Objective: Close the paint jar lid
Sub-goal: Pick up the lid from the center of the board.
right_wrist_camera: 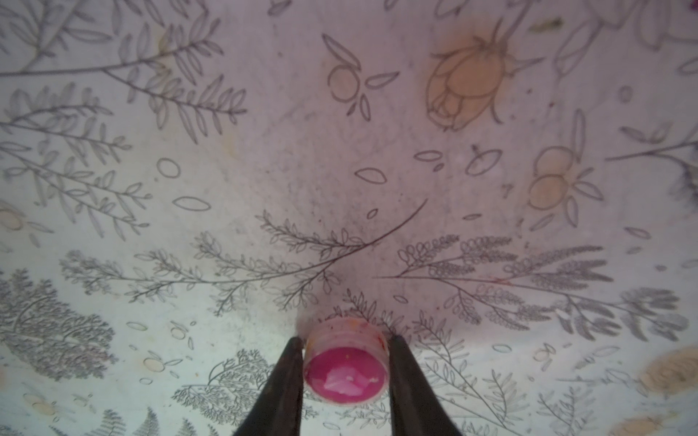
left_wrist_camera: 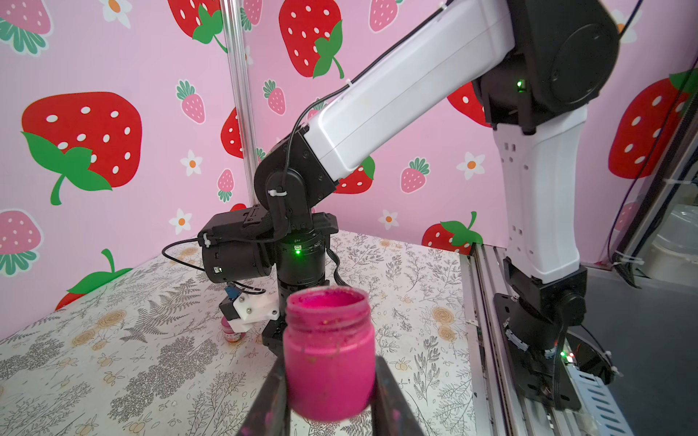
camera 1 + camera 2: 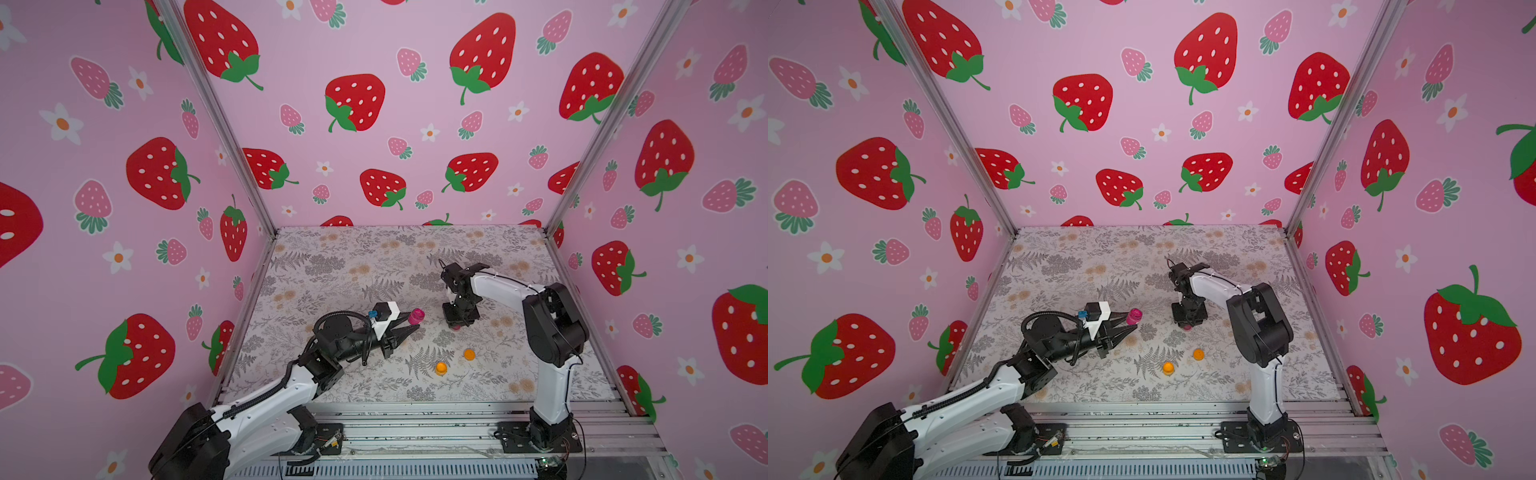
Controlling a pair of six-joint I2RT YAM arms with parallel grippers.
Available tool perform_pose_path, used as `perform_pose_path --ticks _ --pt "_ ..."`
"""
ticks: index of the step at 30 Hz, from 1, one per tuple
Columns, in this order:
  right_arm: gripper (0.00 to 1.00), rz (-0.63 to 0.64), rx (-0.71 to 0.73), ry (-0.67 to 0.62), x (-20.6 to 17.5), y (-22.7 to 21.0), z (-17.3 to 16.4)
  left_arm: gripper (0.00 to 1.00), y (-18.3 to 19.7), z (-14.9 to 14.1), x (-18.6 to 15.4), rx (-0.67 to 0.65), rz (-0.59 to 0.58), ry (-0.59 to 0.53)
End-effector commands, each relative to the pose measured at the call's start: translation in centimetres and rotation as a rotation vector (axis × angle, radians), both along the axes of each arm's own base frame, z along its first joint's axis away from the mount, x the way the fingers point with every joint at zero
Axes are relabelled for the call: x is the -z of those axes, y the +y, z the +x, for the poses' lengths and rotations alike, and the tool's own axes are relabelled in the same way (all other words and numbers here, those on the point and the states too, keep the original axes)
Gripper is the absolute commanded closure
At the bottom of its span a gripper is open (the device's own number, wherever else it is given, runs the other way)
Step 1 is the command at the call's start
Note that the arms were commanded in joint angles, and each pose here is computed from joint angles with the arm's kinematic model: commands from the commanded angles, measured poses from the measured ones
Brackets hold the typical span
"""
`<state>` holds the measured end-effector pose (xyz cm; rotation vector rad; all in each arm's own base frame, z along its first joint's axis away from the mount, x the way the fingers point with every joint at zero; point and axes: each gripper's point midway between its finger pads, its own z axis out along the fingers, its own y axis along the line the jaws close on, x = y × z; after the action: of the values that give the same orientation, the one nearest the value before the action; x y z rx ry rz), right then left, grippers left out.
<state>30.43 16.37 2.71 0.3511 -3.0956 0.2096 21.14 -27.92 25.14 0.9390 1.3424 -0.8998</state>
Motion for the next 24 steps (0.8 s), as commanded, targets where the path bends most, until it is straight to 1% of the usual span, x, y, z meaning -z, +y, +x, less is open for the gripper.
perform_pose_path --ticks 1,4,8,12,15,18,22,24 --pt "0.72 0.014 -0.001 0.027 -0.6 0.0 -1.2 0.75 0.3 0.0 -0.8 -0.009 -0.02 -0.03" --pt "0.72 0.044 -0.003 0.008 -2.2 0.3 -1.2 0.75 0.5 0.2 -1.3 -0.021 -0.03 -0.028" --pt "0.72 0.113 -0.014 -0.02 -5.4 1.0 -1.6 0.75 0.7 0.4 -2.0 -0.038 -0.05 -0.021" --pt "0.72 0.218 -0.028 -0.043 -9.3 1.9 -1.9 0.75 0.6 0.6 -2.7 -0.041 -0.059 -0.012" --pt "0.72 0.311 -0.038 -0.064 -12.8 2.5 -2.3 0.75 0.3 0.8 -3.4 -0.034 -0.067 -0.004" --pt "0.72 0.436 -0.064 -0.082 -16.7 3.7 -2.9 0.75 -0.2 0.9 -3.8 -0.02 -0.071 0.009" --pt "0.73 0.592 -0.087 -0.111 -21.6 4.7 -3.6 0.74 -1.1 1.2 -3.8 0.009 -0.061 0.03" --pt "0.73 0.653 -0.105 -0.115 -23.5 5.2 -4.1 0.74 -1.6 1.4 -3.6 0.024 -0.053 0.039"
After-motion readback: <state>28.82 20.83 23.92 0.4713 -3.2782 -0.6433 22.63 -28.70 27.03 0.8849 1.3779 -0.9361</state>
